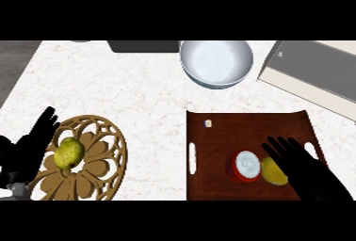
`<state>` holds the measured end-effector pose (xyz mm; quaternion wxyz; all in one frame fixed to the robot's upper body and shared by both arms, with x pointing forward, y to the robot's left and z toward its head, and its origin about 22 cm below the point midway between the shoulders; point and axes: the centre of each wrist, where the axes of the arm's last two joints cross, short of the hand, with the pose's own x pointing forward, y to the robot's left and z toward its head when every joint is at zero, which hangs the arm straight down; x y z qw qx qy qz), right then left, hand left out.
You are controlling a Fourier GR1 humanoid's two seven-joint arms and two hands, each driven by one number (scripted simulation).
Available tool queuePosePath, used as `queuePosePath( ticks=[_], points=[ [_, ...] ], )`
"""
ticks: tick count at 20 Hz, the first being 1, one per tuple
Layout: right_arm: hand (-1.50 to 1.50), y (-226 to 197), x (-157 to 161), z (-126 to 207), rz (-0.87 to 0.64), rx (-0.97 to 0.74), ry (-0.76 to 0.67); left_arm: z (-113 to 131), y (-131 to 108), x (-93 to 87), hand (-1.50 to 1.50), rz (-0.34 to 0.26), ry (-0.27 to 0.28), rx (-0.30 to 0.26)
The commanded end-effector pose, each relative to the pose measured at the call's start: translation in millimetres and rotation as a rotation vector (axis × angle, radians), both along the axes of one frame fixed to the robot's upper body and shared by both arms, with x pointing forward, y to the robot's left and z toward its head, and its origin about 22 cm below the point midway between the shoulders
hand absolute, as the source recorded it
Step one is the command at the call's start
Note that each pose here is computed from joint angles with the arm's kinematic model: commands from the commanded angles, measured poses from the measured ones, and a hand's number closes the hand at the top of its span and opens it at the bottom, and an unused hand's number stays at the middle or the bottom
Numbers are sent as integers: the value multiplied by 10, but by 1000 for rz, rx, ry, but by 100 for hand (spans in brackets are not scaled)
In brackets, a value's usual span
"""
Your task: Pick the lemon from the tray and place it in the tiered shelf
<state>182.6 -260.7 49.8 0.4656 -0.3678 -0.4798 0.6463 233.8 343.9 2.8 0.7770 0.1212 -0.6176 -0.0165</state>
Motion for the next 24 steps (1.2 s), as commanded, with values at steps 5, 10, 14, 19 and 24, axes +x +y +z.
queuePosePath(
  ticks=[5, 10, 14, 19, 24],
  points=[
    [-150, -310, 332, -231, 4, 5, -12, -53, 180, -13, 0, -10, 4, 7],
    [-150, -243, 327, -301, 19, 24, 0, 62, 109, -120, 0, 0, 1, -1],
    [-150, -34, 510, -461, 33, 7, 15, -20, -59, 44, 0, -7, 9, 3],
    [150, -151, 338, -678, 0, -8, 57, 23, 132, -3, 0, -12, 10, -6],
    [150, 27, 426, -777, 54, 6, 52, -81, -18, -52, 0, -22, 21, -9]
  ],
)
